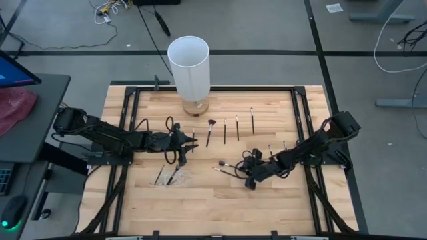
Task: Put items in baskets/containers
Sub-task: Put the brow brush in the transparent organizer
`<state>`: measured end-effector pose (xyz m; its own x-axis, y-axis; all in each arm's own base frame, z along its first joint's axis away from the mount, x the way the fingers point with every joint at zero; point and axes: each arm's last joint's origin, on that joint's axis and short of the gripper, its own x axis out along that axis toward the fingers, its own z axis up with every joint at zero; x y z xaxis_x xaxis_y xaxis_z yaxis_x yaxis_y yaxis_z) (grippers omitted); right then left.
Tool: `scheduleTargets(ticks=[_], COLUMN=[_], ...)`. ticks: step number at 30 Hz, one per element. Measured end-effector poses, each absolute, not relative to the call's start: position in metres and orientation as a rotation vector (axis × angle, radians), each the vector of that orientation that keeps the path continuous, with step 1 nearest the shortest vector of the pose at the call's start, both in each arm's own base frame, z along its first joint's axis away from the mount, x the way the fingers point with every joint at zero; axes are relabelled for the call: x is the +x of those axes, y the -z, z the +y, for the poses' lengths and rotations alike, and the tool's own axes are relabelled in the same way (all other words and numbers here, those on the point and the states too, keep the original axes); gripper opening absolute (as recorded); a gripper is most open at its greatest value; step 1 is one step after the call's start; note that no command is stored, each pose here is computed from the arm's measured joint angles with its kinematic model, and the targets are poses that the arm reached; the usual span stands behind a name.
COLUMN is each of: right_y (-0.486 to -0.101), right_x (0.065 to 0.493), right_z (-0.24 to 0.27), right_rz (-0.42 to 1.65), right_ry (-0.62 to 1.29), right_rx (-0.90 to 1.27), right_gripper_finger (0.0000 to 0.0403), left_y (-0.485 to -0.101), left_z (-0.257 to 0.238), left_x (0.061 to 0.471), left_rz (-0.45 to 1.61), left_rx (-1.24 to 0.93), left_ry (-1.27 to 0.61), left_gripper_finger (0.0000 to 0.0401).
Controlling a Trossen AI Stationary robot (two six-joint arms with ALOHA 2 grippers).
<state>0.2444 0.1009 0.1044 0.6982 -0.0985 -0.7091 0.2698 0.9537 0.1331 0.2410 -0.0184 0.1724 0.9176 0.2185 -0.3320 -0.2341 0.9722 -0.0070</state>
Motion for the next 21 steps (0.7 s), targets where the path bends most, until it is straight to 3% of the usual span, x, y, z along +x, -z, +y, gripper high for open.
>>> scheduleTargets(ticks=[7, 21], right_y=[-0.118, -0.103], right_x=[0.243, 0.24], right_z=[0.1, 0.095], right_rz=[0.731, 0.823], right_ry=[0.2, 0.265], right_rx=[0.252, 0.266], right_gripper_finger=[0.0017, 0.0018], left_y=[-0.172, -0.172], left_z=[-0.018, -0.018], left_x=[0.241, 0.241], left_rz=[0.336, 0.336], left_rx=[-0.047, -0.047], left_ry=[-0.232, -0.233], left_gripper_finger=[0.011, 0.011])
